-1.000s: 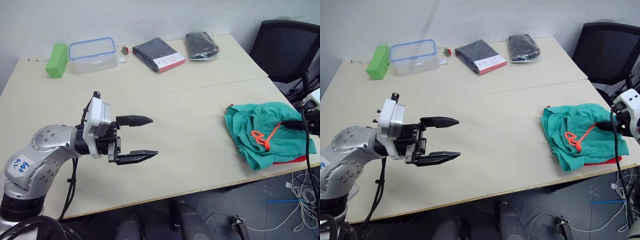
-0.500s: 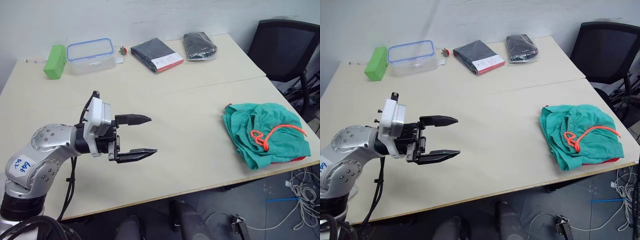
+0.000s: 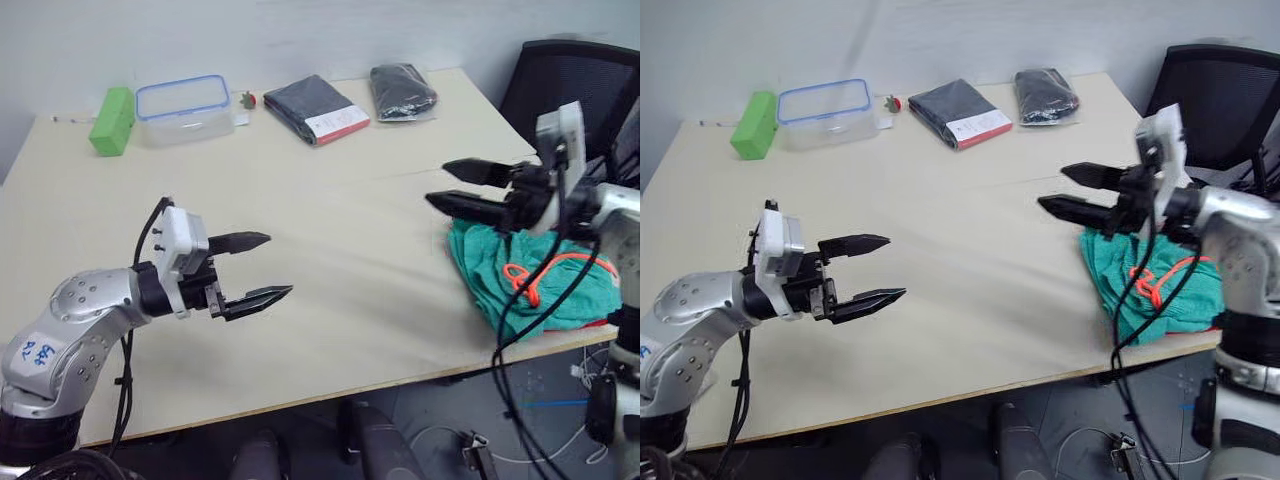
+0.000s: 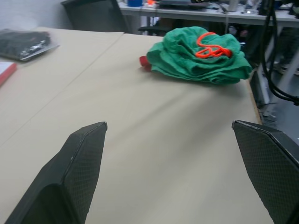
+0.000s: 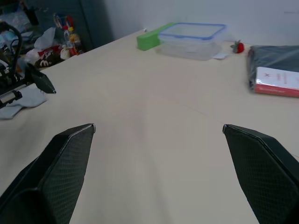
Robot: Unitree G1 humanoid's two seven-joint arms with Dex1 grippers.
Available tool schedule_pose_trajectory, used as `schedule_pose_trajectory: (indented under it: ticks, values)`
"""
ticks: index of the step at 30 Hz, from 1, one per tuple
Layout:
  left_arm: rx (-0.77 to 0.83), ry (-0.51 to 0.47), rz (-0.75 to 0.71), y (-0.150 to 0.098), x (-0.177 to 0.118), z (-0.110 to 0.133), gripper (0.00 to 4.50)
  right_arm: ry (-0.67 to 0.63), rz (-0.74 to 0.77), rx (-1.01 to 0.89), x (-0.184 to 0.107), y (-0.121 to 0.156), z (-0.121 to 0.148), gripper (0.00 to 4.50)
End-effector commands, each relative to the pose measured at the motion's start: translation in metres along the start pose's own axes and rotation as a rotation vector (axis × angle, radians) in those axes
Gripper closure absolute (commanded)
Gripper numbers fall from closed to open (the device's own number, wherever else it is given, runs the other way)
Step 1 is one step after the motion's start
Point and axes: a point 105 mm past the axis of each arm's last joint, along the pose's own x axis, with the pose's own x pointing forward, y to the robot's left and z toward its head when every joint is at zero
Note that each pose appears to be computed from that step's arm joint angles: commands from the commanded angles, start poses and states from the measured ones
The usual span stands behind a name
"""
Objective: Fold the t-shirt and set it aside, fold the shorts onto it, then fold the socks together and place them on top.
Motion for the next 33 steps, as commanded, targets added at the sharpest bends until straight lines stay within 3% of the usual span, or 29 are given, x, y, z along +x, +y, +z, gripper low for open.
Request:
schedule_pose_trajectory:
  ticks: [1, 7, 16, 26, 33]
  values:
    - [0.049, 0.035, 0.121, 0.003, -0.018, 0.0, 0.0, -0.028, 0.051, -0.038, 0.012, 0.016, 0.005, 0.04]
    - [-0.001, 0.151, 0.425, 0.023, -0.058, -0.027, 0.0, 0.009, 0.14, -0.028, 0.023, 0.027, -0.008, 0.04]
    - [-0.066, 0.339, 0.958, 0.057, -0.146, -0.065, 0.0, 0.027, 0.265, -0.059, 0.04, 0.045, -0.015, 0.04]
    - [-0.188, 0.474, 1.176, 0.058, -0.193, -0.088, 0.0, 0.005, 0.38, -0.045, 0.044, 0.069, -0.01, 0.04]
    - [-0.258, 0.527, 1.108, 0.068, -0.187, -0.115, 0.0, -0.003, 0.43, -0.05, 0.047, 0.078, -0.008, 0.04]
